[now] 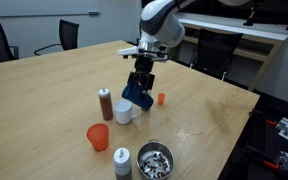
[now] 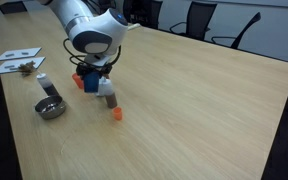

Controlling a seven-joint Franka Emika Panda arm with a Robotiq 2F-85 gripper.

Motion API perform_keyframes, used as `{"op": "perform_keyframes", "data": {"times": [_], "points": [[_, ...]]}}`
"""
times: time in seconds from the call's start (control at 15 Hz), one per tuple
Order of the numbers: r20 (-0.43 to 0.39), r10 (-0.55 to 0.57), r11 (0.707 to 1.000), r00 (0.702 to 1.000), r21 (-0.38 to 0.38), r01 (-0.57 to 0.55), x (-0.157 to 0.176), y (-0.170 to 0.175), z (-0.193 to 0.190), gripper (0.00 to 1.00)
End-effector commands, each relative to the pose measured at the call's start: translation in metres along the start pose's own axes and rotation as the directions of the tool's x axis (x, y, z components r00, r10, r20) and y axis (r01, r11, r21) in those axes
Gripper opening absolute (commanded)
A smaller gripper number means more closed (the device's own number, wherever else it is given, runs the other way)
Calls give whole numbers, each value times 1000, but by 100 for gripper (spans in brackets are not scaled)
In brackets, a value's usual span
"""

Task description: Pour the contents of the blue cup into the white mug

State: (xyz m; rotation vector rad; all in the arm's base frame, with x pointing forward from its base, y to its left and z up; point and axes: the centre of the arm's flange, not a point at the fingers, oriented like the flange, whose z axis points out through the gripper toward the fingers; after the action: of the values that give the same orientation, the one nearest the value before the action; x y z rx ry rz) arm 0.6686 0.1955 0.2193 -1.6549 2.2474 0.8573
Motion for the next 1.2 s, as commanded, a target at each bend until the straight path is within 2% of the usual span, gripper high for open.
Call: {"op": "perform_keyframes", "data": {"times": [0.0,0.2,0.53,0.87,1.13], "points": [[-30,57,998,998,-17,-58,-6,-4,-3,64],[-57,105,994,993,-19,-106,-11,-8,-7,64],[-158,160,983,974,-60,-172,-31,-14,-15,64],[-307,195,965,932,-112,-238,-45,-26,-6,64],[-383,168,968,908,-109,-226,-59,-43,-1,64]]}}
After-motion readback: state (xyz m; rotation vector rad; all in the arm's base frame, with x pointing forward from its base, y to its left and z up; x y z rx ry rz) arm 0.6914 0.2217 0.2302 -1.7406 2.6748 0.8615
